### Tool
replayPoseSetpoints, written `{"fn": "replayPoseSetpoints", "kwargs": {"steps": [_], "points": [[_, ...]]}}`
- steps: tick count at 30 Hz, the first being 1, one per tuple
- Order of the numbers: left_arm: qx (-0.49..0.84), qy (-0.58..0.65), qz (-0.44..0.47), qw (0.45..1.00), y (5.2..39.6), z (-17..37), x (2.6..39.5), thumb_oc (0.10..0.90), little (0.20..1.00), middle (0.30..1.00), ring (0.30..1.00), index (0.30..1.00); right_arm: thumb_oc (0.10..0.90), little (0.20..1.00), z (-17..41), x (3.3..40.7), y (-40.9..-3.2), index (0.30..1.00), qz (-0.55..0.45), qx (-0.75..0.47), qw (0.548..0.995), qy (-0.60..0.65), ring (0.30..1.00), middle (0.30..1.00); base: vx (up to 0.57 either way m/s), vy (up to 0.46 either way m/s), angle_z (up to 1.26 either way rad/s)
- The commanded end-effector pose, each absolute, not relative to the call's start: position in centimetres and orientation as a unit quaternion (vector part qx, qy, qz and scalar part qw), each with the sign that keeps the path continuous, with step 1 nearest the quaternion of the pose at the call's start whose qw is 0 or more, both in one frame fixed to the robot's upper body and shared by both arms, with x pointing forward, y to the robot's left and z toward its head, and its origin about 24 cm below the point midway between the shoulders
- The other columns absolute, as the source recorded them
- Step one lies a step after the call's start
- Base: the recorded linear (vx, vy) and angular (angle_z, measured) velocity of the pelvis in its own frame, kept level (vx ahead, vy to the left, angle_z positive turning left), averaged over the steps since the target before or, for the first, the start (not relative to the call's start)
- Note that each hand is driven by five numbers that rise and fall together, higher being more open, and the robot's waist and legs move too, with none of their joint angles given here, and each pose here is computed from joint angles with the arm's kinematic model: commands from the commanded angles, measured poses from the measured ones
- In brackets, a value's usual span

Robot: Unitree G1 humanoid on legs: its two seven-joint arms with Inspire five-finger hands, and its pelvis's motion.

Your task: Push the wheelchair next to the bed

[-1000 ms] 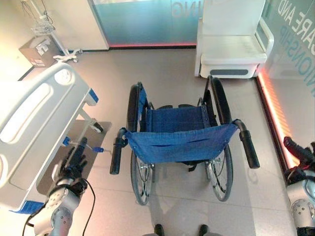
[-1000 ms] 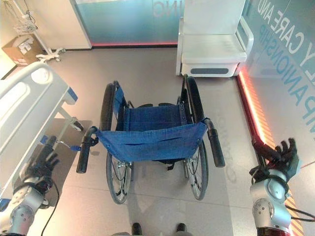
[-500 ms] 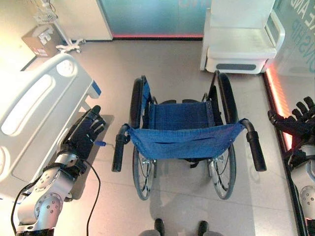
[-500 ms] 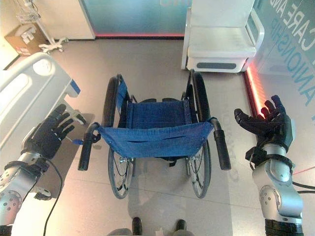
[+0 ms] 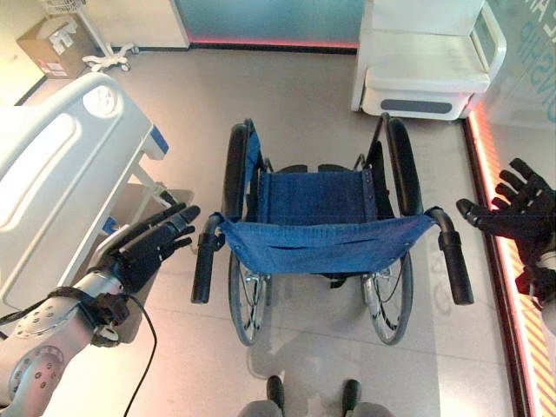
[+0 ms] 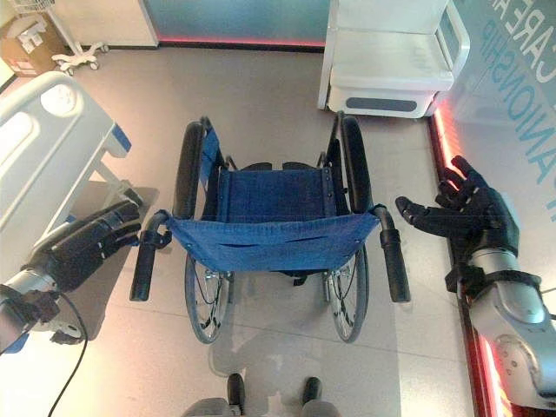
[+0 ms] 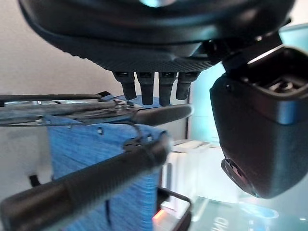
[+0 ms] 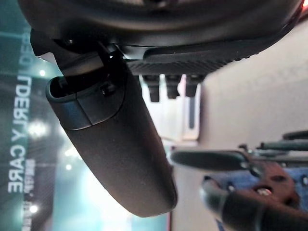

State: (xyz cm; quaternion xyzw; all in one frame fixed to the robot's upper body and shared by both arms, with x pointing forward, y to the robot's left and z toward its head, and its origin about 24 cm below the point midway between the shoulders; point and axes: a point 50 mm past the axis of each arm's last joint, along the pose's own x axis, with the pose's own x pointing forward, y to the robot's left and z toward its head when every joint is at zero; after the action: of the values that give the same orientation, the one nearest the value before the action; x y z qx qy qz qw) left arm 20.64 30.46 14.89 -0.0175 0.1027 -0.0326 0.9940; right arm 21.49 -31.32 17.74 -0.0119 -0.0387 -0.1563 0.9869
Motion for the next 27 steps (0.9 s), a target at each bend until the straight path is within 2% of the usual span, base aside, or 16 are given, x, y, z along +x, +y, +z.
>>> {"fn": "replayPoseSetpoints", "kwargs": {"steps": [1, 16, 27], "points": [[0.044, -0.009, -0.089, 0.995, 30.2, 21.2, 20.6, 0.8, 0.9, 0.9, 0.9, 0.9, 0.8, 0.9, 23.5, 21.0, -29.6, 0.9, -0.089, -0.043, 0.982, -0.16, 0.9, 0.9, 0.0, 0.0, 0.0], [0.061, -0.022, -0.133, 0.989, 29.9, 22.5, 17.8, 0.8, 0.9, 0.9, 0.9, 0.9, 0.8, 0.9, 22.7, 18.5, -30.7, 0.9, -0.111, 0.008, 0.986, -0.123, 0.9, 0.9, -0.01, -0.001, 0.0], [0.07, 0.08, -0.137, 0.985, 29.8, 20.5, 16.4, 0.8, 0.9, 0.9, 0.9, 0.9, 0.8, 0.9, 20.8, 17.5, -31.2, 0.9, -0.127, -0.024, 0.991, -0.026, 0.9, 0.9, -0.01, 0.005, -0.01]]}}
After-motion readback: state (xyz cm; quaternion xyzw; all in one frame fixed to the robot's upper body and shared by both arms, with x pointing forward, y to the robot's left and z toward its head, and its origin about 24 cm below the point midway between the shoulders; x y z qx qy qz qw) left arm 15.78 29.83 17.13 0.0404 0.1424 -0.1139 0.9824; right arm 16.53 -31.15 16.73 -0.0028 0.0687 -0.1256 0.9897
